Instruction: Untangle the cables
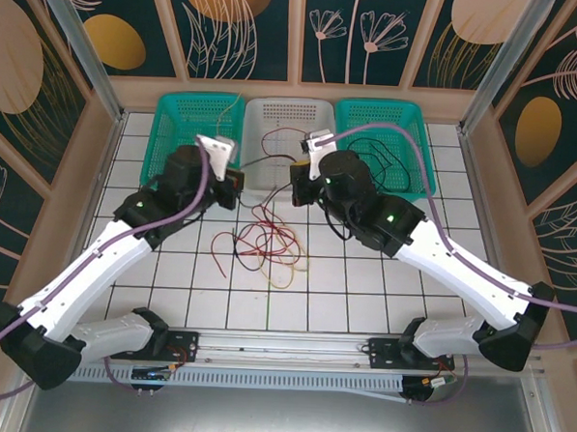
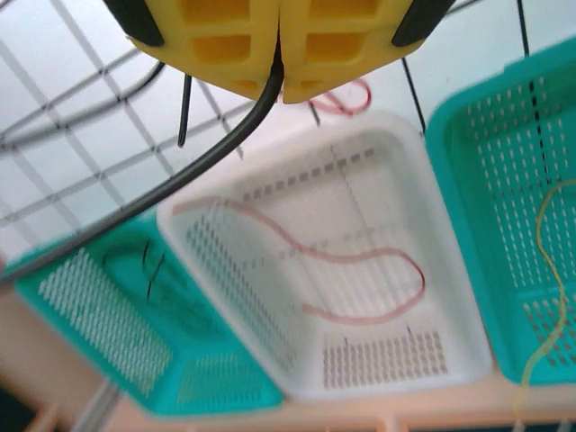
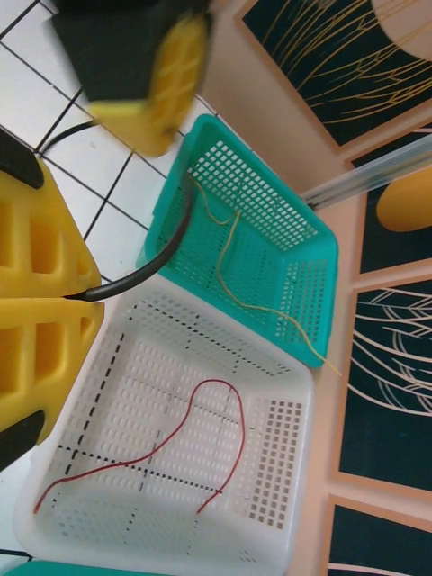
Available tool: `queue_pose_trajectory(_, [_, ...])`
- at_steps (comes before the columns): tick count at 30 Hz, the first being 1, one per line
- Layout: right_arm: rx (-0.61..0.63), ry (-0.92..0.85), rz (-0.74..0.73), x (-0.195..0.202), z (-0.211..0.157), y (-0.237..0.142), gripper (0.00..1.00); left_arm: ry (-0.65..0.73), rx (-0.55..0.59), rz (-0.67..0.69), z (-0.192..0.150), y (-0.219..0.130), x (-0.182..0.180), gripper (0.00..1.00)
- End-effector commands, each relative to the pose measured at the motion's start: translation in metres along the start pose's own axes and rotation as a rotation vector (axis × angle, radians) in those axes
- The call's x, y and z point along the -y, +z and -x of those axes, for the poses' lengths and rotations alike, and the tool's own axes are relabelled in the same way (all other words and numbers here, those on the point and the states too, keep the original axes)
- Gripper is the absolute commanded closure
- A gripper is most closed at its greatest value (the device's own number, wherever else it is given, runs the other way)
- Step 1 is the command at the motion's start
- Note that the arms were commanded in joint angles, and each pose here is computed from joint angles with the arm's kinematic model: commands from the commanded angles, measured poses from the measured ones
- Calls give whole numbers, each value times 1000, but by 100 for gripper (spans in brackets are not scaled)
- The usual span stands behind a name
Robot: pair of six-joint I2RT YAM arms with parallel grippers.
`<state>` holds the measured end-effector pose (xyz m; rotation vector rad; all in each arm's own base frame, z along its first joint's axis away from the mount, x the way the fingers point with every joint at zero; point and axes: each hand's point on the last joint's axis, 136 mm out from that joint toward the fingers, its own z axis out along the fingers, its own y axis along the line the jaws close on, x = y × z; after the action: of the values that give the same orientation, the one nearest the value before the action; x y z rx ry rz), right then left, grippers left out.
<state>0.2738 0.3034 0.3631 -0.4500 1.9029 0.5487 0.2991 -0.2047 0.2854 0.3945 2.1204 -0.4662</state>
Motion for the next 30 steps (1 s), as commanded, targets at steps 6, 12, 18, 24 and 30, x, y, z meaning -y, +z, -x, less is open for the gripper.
queue_pose_trajectory(6, [87, -30, 19, -6, 53, -16, 100, 154, -66, -127, -28, -9, 30, 92])
queue_pose_trajectory(12, [137, 22, 3, 0, 69, -23, 100, -31, 161, -152, 1, -24, 31, 51])
queue_pose_trajectory(18, [192, 80, 2, 6, 93, -41, 100, -251, 261, -376, 9, -32, 58, 55])
queue_pose_trajectory(24, [299, 209, 16, 16, 111, -64, 100, -487, 328, -676, 10, -44, 85, 51])
queue_pose_trajectory(30, [349, 288, 100, 20, 124, -76, 100, -596, 485, -810, 35, -71, 85, 56])
